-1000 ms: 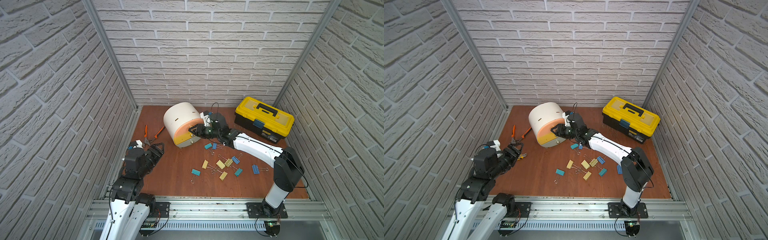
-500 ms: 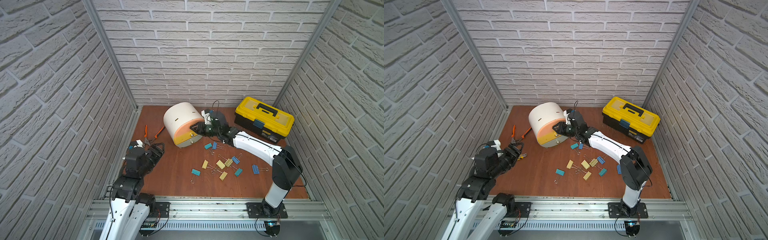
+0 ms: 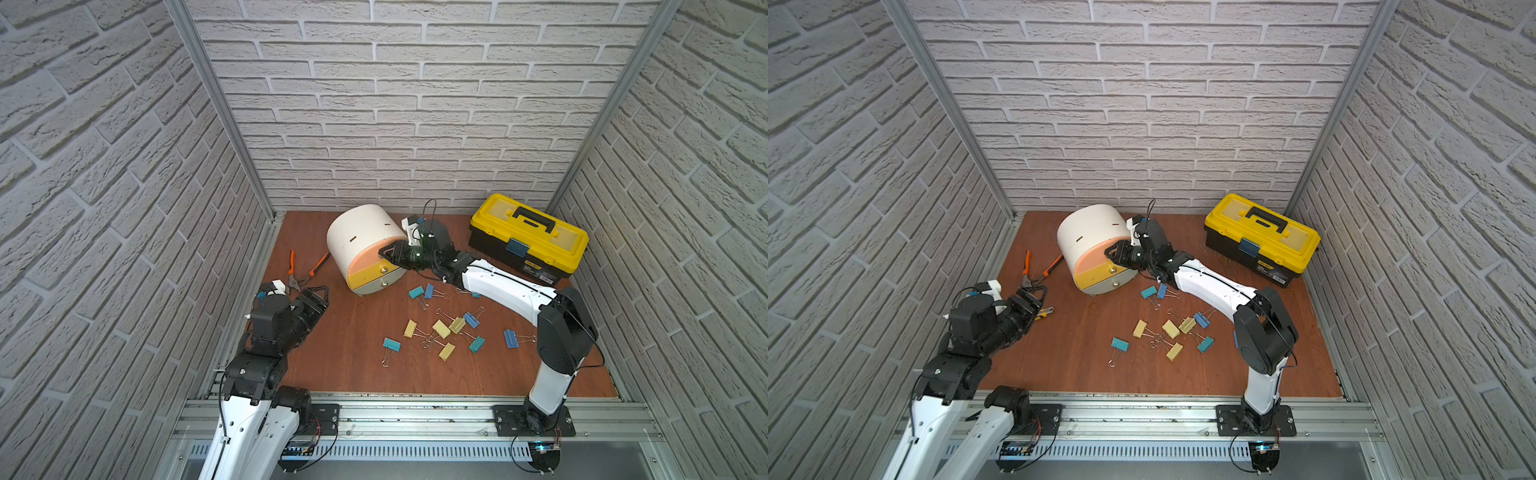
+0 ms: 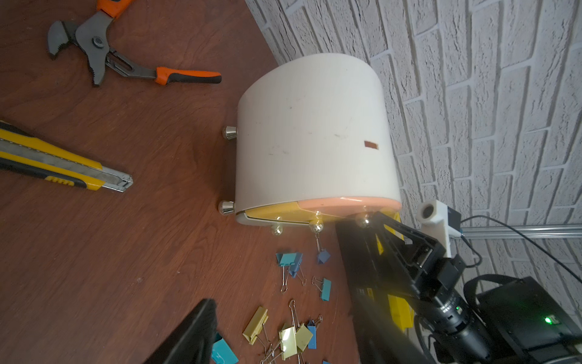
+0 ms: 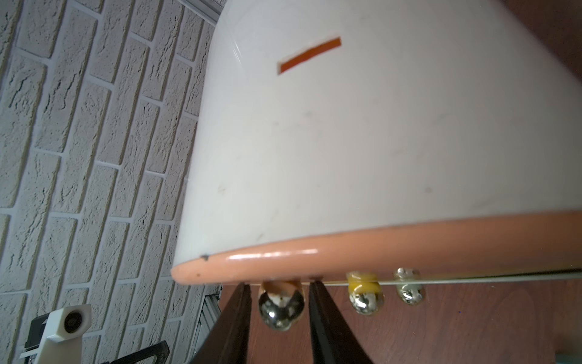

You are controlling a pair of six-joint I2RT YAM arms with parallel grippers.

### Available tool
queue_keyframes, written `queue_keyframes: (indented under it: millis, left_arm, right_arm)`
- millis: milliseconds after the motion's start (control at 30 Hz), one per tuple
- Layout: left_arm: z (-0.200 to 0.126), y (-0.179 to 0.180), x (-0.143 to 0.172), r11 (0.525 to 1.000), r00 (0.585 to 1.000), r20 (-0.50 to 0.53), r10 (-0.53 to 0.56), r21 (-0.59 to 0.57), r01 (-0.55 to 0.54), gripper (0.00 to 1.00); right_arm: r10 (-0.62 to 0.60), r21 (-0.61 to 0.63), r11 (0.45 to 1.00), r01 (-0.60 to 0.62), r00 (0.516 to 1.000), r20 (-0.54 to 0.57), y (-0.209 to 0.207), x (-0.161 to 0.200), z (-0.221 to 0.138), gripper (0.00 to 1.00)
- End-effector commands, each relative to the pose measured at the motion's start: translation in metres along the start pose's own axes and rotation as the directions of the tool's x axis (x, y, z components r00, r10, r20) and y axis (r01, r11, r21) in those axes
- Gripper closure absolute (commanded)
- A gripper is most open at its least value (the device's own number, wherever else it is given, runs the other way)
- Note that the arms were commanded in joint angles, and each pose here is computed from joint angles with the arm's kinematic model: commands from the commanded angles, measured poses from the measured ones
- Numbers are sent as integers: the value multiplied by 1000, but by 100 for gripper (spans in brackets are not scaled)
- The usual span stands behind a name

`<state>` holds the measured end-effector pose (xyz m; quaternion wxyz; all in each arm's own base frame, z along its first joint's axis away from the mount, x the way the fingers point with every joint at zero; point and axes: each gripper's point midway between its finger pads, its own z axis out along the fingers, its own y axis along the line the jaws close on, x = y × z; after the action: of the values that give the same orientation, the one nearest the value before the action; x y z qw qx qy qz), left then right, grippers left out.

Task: Put the binder clips in the drawer according to color
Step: Open the drawer in the storage box.

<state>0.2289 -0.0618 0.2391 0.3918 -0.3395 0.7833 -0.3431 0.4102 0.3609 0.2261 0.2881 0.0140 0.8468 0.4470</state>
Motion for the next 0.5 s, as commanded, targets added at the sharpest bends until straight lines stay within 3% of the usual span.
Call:
queue_keyframes:
  millis: [0,467]
  left_arm:
    - [-6,-13,-8,999,1000,28,10,31,-11,27]
    - [-5,-14,-9,999,999,33,10,33,-11,26]
  right_arm:
    - [-12,-52,999,14,999,37,15,-13,1,69]
    - [0,-43,999,1,999,32,10,-10,2,67]
